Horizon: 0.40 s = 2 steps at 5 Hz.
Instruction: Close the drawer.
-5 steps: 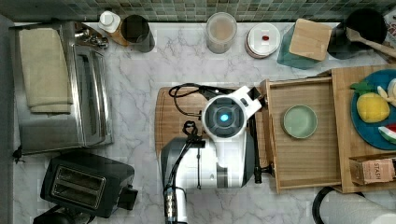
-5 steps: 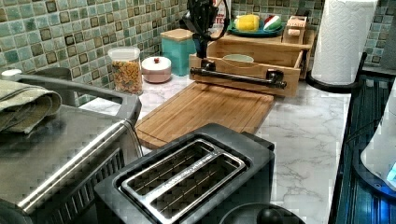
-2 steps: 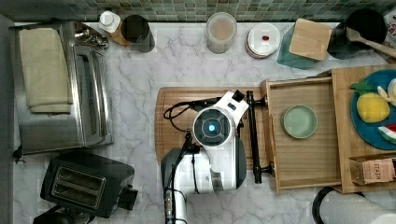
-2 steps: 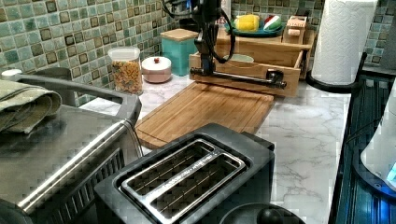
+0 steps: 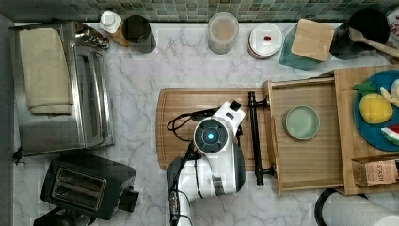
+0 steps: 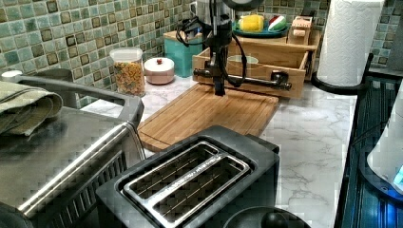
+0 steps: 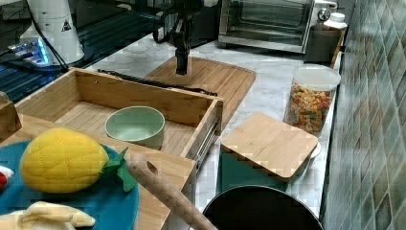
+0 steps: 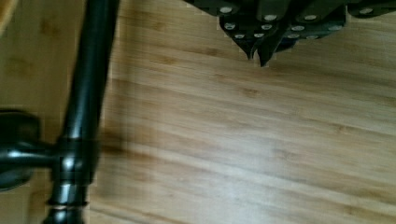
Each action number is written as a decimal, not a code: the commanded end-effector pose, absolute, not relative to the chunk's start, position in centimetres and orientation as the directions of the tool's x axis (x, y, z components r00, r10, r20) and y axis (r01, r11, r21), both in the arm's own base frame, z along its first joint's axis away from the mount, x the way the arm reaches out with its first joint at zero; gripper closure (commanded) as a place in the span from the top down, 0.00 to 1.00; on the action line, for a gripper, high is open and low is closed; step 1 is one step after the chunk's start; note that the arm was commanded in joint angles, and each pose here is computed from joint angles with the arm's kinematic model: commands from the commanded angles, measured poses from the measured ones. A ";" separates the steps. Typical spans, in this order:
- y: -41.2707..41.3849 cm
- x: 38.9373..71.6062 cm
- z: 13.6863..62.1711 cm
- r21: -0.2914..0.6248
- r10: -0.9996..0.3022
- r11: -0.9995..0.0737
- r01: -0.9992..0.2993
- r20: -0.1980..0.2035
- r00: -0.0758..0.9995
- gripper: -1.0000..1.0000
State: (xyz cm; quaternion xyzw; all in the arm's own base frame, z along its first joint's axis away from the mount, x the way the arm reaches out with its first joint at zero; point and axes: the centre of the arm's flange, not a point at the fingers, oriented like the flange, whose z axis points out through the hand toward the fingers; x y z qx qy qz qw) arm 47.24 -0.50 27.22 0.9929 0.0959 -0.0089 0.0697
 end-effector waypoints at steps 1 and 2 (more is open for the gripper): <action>-4.8 46.9 27.2 0.171 0.162 -0.971 0.165 -0.027 0.986 0.00; -7.0 47.1 28.1 0.158 0.173 -0.972 0.174 -0.017 0.985 0.00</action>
